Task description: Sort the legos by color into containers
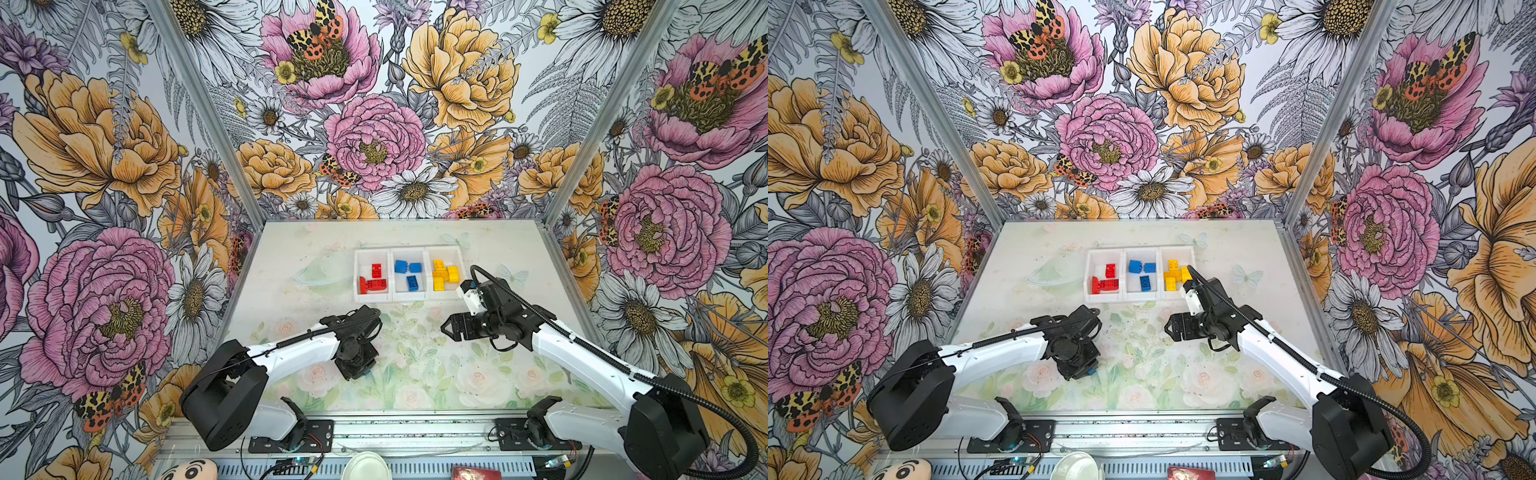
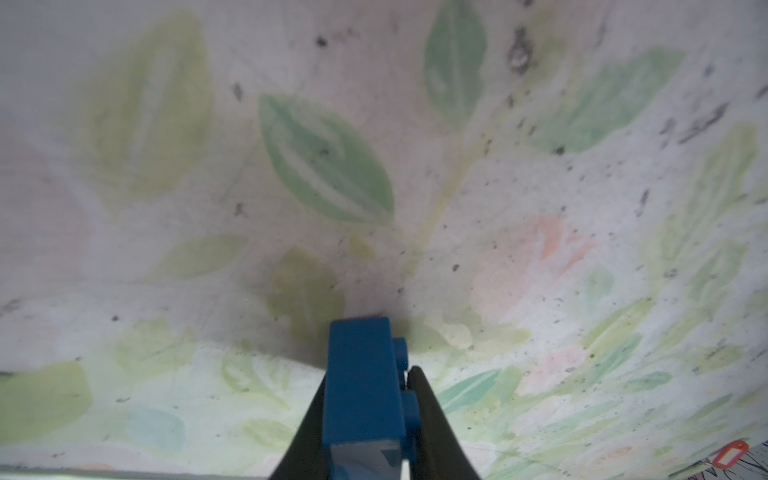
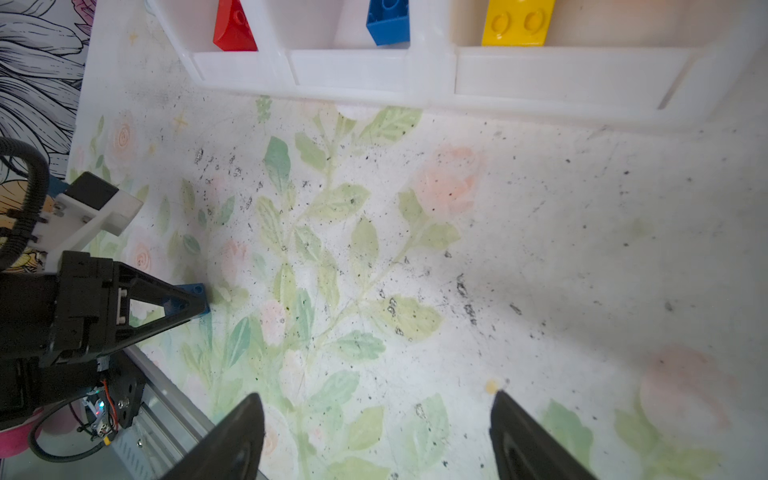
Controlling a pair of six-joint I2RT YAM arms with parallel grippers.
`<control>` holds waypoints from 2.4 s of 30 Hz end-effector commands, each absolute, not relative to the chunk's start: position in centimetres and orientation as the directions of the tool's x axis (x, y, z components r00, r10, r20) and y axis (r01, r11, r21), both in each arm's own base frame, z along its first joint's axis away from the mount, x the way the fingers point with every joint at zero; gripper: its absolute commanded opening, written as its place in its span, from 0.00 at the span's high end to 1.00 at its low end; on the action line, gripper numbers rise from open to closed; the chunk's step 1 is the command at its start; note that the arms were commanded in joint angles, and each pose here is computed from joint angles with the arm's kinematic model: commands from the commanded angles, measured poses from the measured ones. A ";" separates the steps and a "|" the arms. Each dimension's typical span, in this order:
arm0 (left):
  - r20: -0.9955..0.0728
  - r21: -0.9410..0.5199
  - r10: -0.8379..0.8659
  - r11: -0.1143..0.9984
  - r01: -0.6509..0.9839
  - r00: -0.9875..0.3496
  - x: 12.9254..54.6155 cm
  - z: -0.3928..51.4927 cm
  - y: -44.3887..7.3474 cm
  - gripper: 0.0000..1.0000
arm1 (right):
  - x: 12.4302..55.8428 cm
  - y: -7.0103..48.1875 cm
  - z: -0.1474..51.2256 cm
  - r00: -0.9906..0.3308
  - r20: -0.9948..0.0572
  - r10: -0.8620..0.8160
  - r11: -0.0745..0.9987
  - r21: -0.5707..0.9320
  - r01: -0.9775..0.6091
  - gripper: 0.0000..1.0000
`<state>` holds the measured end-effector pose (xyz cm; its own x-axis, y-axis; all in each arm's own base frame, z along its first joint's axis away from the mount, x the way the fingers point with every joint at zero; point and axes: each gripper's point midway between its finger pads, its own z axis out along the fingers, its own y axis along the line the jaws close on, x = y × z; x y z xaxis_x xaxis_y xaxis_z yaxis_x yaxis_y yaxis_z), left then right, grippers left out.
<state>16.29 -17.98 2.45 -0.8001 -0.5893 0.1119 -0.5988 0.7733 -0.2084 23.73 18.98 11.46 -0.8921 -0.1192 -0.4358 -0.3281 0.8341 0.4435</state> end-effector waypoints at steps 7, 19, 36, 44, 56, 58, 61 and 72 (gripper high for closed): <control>-0.004 -0.322 -0.564 0.783 -0.533 -0.826 19.2 6.3 -19.1 0.82 | 23.6 18.8 11.7 -0.880 -0.463 -0.104 0.835 0.440 -0.330 0.14; -0.242 -0.388 -0.378 0.882 -0.268 -0.893 27.4 12.8 -24.1 0.82 | 23.5 18.6 11.9 -0.879 -0.468 -0.091 0.837 0.443 -0.323 0.14; -0.390 -0.264 -0.118 0.964 -0.012 -0.913 39.3 13.0 -30.2 0.82 | 23.7 18.5 12.5 -0.873 -0.482 -0.073 0.834 0.451 -0.319 0.14; -0.412 -0.191 -0.105 0.981 -0.026 -0.905 42.6 11.0 -29.7 0.80 | 23.7 18.5 12.6 -0.874 -0.481 -0.071 0.834 0.453 -0.317 0.14; -0.425 -0.183 -0.116 0.982 -0.040 -0.898 43.5 11.0 -29.2 0.55 | 23.7 18.5 12.6 -0.874 -0.481 -0.068 0.834 0.454 -0.314 0.14; -0.431 -0.190 -0.119 0.981 -0.038 -0.894 43.5 11.5 -29.4 0.53 | 23.8 18.6 12.8 -0.872 -0.484 -0.068 0.834 0.453 -0.316 0.14; -0.449 -0.194 -0.115 0.981 -0.028 -0.886 43.5 12.4 -29.6 0.49 | 24.0 18.5 12.8 -0.871 -0.486 -0.067 0.836 0.450 -0.316 0.14; -0.578 -0.169 -0.064 0.985 0.043 -0.814 42.6 17.3 -30.0 0.31 | 24.9 17.6 13.2 -0.861 -0.507 -0.045 0.850 0.433 -0.299 0.14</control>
<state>42.37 -30.40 13.10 -0.8747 -0.0575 -0.4812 0.0240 0.9866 -0.1615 23.86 18.05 12.06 -0.8828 -0.0682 -0.4648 -0.2998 0.8436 0.4456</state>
